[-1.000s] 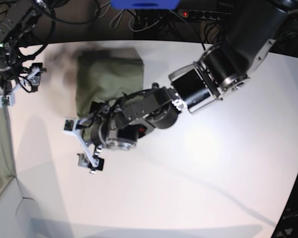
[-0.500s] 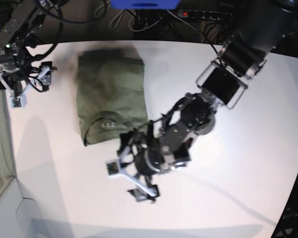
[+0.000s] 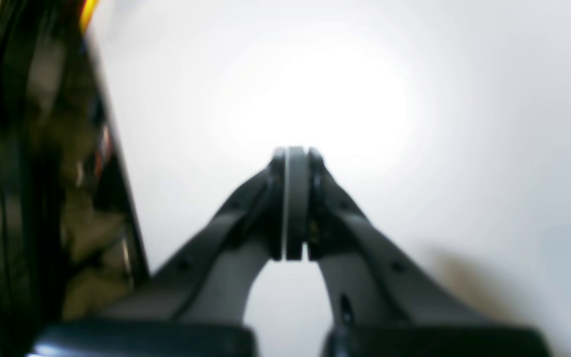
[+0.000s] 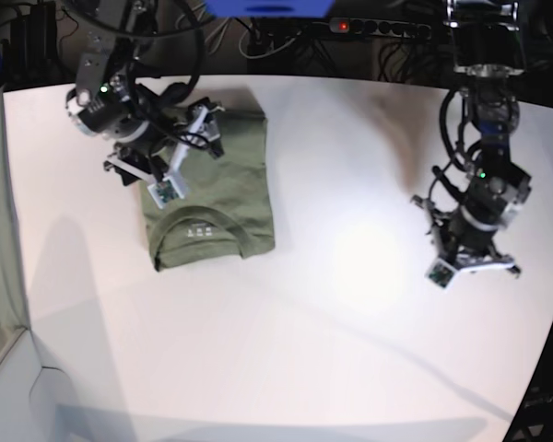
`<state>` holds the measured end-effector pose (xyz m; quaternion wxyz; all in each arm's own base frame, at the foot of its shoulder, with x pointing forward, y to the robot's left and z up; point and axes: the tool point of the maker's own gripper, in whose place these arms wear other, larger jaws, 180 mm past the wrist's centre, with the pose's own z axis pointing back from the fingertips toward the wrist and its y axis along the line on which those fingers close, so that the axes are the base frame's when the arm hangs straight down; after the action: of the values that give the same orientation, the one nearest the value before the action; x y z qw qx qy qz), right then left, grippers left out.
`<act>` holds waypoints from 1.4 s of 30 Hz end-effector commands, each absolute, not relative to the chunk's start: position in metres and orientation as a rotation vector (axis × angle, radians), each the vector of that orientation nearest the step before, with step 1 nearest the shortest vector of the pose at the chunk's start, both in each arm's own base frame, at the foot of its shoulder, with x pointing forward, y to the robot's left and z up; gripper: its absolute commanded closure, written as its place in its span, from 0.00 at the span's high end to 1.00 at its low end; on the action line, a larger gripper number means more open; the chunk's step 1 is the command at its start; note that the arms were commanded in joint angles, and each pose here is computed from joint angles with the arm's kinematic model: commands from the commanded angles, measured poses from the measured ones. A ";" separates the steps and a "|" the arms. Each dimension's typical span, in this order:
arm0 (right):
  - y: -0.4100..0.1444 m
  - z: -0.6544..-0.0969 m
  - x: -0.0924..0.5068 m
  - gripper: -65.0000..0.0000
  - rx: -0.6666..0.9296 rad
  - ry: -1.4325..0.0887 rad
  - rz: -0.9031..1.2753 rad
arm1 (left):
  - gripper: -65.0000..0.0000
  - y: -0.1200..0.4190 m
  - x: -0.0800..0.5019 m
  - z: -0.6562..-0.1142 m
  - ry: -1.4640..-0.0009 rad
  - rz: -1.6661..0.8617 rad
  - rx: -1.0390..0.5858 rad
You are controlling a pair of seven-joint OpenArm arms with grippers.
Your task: Layout the t-shirt on the table in an organized manner, then fold the t-shirt properly
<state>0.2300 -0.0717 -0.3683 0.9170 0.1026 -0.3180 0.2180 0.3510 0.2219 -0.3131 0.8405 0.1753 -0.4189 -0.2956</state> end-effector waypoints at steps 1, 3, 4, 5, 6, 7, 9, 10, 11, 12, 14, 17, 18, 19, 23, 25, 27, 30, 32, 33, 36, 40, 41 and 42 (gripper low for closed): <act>-0.059 -0.360 0.231 0.82 0.250 -0.704 0.462 | 0.00 0.230 0.351 -0.297 -0.932 -0.601 0.393; -0.049 -0.362 0.225 0.82 0.290 -0.730 0.461 | 0.00 0.249 0.334 -0.299 -0.908 -0.559 0.423; -0.045 -0.365 0.224 0.82 0.310 -0.739 0.453 | 0.00 0.255 0.325 -0.302 -0.896 -0.549 0.430; -0.043 -0.370 0.224 0.82 0.325 -0.743 0.446 | 0.00 0.259 0.318 -0.303 -0.887 -0.542 0.438; -0.042 -0.376 0.222 0.82 0.337 -0.734 0.439 | 0.00 0.263 0.311 -0.304 -0.877 -0.535 0.445; -0.041 -0.384 0.220 0.82 0.354 -0.720 0.430 | 0.00 0.266 0.306 -0.305 -0.869 -0.532 0.450; -0.043 -0.399 0.214 0.82 0.367 -0.691 0.423 | 0.00 0.270 0.294 -0.306 -0.851 -0.529 0.461; -0.045 -0.406 0.212 0.82 0.373 -0.679 0.423 | 0.00 0.273 0.288 -0.307 -0.843 -0.527 0.467; -0.045 -0.412 0.210 0.82 0.382 -0.672 0.418 | 0.00 0.274 0.284 -0.307 -0.836 -0.526 0.471; -0.045 -0.416 0.209 0.82 0.390 -0.667 0.413 | 0.00 0.274 0.280 -0.309 -0.829 -0.530 0.470; -0.046 -0.421 0.208 0.82 0.398 -0.670 0.407 | 0.00 0.276 0.274 -0.311 -0.817 -0.528 0.472; -0.046 -0.430 0.204 0.82 0.412 -0.660 0.396 | 0.00 0.282 0.269 -0.311 -0.806 -0.516 0.484; -0.046 -0.430 0.204 0.82 0.414 -0.662 0.395 | 0.00 0.283 0.269 -0.311 -0.806 -0.515 0.485; -0.046 -0.430 0.205 0.82 0.416 -0.668 0.394 | 0.00 0.285 0.269 -0.310 -0.807 -0.510 0.489; -0.049 -0.403 0.218 0.82 0.388 -0.753 0.414 | 0.00 0.292 0.269 -0.305 -0.814 -0.492 0.505; -0.051 -0.381 0.226 0.82 0.362 -0.818 0.433 | 0.00 0.296 0.270 -0.301 -0.820 -0.480 0.517; -0.054 -0.354 0.233 0.83 0.329 -0.891 0.453 | 0.00 0.296 0.273 -0.287 -0.861 -0.469 0.525; -0.064 -0.328 0.239 0.83 0.281 -0.962 0.448 | 0.00 0.299 0.273 -0.276 -0.914 -0.410 0.485; -0.079 -0.332 0.237 0.83 0.250 -0.950 0.411 | 0.00 0.299 0.270 -0.272 -0.946 -0.372 0.445; -0.089 -0.336 0.234 0.83 0.229 -0.937 0.386 | 0.00 0.300 0.265 -0.276 -0.947 -0.347 0.417; -0.129 -0.345 0.223 0.83 0.145 -0.900 0.306 | 0.00 0.301 0.245 -0.287 -0.945 -0.262 0.340; -0.180 -0.354 0.200 0.82 0.033 -0.848 0.207 | 0.00 0.290 0.226 -0.306 -0.912 -0.225 0.255; -0.195 -0.356 0.191 0.82 0.001 -0.828 0.179 | 0.00 0.287 0.221 -0.310 -0.901 -0.221 0.239; -0.209 -0.358 0.181 0.82 -0.032 -0.806 0.152 | 0.00 0.287 0.217 -0.313 -0.892 -0.221 0.235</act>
<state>0.1805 -0.2092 -0.3644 0.9217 -0.0154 -0.3811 0.0702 0.2156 0.2844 -0.3207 0.8952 0.1048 -0.4208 -0.1024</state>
